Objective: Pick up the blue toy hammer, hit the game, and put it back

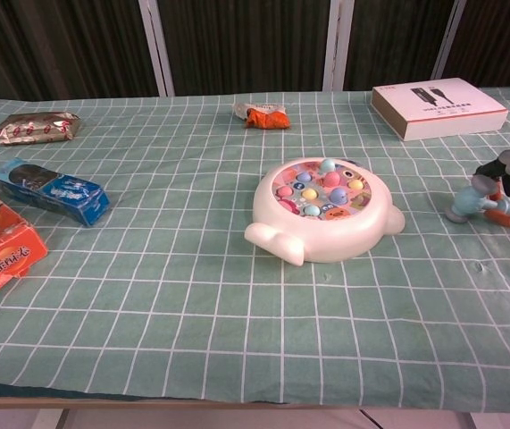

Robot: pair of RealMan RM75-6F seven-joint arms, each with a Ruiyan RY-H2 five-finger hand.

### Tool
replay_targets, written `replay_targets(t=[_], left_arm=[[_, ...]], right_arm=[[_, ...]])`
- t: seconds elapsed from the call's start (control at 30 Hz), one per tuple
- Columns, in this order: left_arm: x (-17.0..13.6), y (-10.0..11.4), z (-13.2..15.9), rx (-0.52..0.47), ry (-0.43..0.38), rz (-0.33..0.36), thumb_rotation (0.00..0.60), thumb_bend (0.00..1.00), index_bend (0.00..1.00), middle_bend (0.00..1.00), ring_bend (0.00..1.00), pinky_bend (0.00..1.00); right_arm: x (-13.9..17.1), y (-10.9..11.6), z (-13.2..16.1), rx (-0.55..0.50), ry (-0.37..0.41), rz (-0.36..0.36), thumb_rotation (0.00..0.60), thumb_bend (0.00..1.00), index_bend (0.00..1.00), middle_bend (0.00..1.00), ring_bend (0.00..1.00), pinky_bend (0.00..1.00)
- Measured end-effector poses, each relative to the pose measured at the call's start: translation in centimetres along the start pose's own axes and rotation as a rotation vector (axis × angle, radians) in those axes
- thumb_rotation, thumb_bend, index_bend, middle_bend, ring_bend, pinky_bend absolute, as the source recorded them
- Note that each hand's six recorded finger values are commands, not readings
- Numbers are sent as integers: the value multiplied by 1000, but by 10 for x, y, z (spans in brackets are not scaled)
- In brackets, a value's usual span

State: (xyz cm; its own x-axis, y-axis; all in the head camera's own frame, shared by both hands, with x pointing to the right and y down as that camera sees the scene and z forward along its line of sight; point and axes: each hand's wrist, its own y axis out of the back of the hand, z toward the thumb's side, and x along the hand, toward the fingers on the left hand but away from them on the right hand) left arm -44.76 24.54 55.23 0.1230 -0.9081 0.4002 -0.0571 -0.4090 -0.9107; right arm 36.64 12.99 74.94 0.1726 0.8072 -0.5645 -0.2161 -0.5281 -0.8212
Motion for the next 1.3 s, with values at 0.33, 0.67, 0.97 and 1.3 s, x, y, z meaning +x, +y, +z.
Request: replay_targets(t=[0.33,0.67,0.97,1.3], left_arm=[[0,0,0,0,-1,-1,600,484,9,1,0,15],[0,0,0,0,-3,-2,600,484,8,1,0,15],[-1,0,0,0,-3,0,600,485,8,1,0,15],[-1,1,0,0,-4,1,600,485,8,1,0,15]], right_arm=[[0,0,-4,5,-11,3,600,560,741,609,495,535],[-1,1,-7,3,-25,3,600,520,729,600,490,530],[-2,0,-9,6,-34,8,600,511,700,582,479,525],[-2,1,-13,12,-51,7,600,471,689,576,480,524]])
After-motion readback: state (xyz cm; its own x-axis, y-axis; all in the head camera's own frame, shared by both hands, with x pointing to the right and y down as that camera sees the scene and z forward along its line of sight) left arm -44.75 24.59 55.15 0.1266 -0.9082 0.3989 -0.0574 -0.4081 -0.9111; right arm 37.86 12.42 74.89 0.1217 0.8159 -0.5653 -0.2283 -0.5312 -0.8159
